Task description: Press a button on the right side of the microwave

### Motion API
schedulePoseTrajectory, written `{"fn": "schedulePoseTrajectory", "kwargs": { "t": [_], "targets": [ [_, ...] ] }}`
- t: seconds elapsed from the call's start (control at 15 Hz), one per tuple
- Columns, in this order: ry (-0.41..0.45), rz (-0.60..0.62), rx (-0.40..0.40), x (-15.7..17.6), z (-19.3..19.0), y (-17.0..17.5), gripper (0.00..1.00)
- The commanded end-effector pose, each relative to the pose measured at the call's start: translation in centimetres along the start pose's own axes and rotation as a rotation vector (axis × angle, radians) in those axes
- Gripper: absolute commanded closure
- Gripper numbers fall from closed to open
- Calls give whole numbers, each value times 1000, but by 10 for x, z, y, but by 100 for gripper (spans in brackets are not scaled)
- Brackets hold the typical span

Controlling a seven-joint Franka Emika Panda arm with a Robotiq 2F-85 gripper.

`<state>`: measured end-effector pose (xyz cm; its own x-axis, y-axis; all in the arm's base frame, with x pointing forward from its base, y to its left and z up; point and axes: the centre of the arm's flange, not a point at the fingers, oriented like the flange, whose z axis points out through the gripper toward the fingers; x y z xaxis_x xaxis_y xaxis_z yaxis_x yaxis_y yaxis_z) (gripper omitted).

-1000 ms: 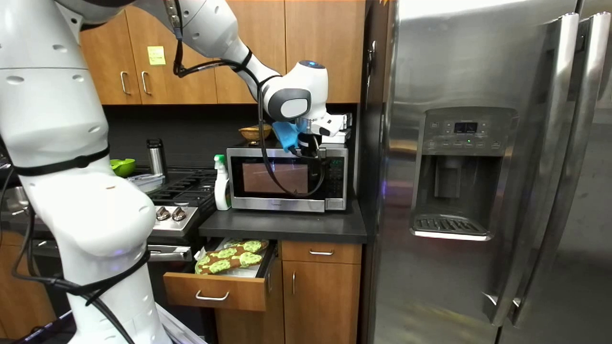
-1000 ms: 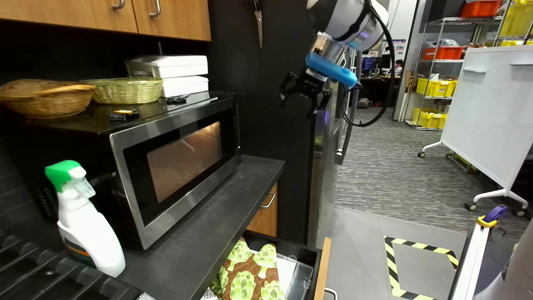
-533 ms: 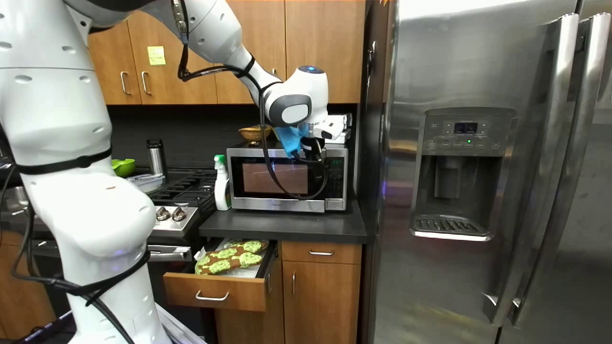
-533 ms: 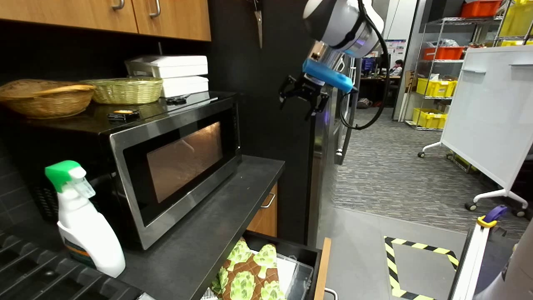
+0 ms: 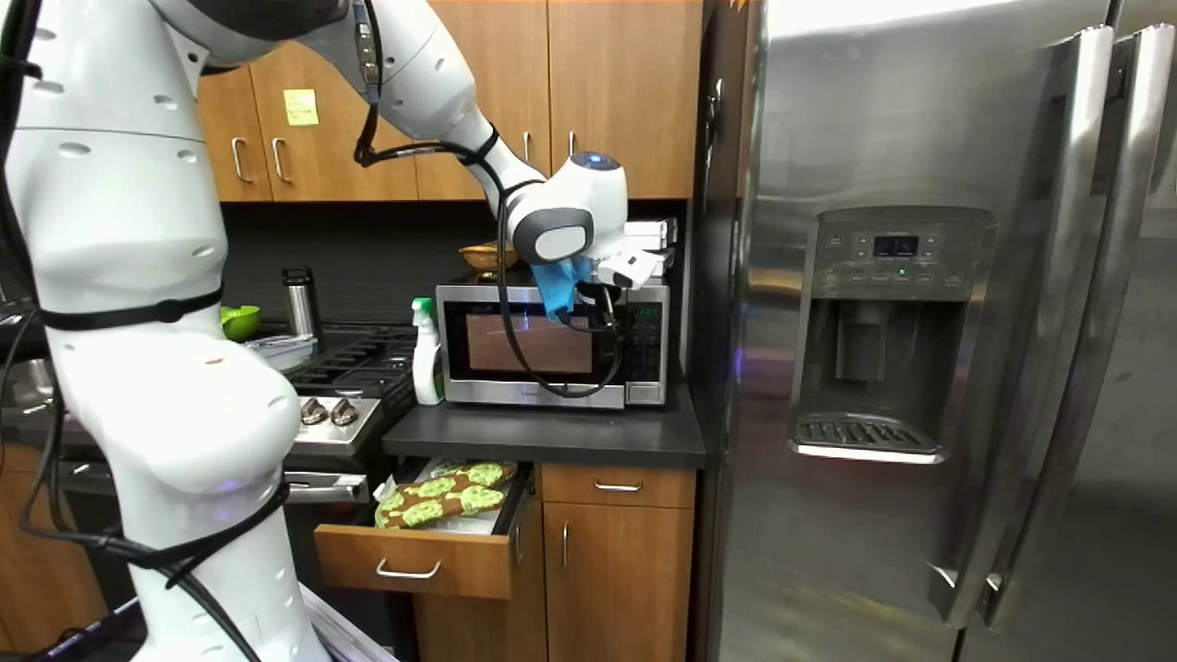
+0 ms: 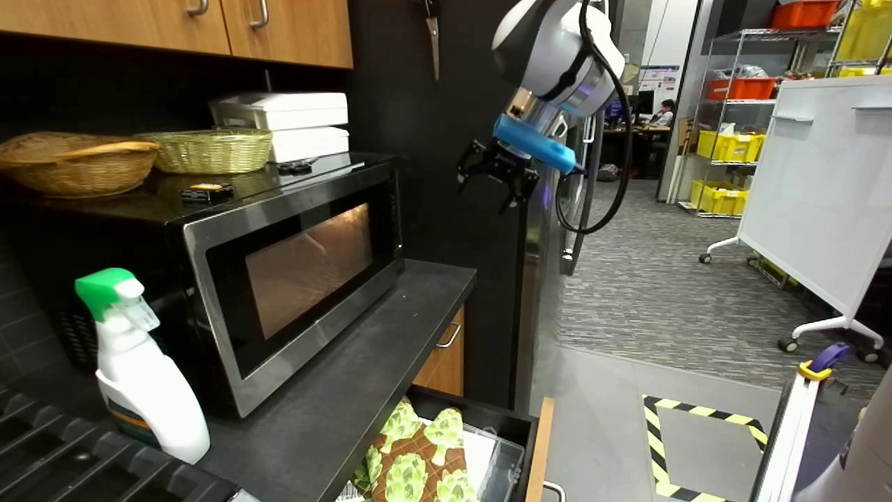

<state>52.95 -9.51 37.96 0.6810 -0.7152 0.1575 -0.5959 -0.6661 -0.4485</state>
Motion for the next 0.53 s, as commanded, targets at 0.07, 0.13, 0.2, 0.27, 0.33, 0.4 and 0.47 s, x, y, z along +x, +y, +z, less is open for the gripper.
{"fn": "schedulePoseTrajectory", "kwargs": {
  "t": [0.07, 0.13, 0.2, 0.27, 0.33, 0.4, 0.47],
  "targets": [
    [16, -10, 51, 6, 21, -1, 0],
    [19, -3, 64, 8, 24, -1, 0],
    [25, 7, 78, 11, 27, -1, 0],
    [35, 16, 91, 13, 29, -1, 0],
    [47, 30, 104, 16, 30, 0, 0],
    [58, 43, 119, 19, 32, 0, 0],
    [69, 58, 134, 23, 34, 1, 0]
  ]
}}
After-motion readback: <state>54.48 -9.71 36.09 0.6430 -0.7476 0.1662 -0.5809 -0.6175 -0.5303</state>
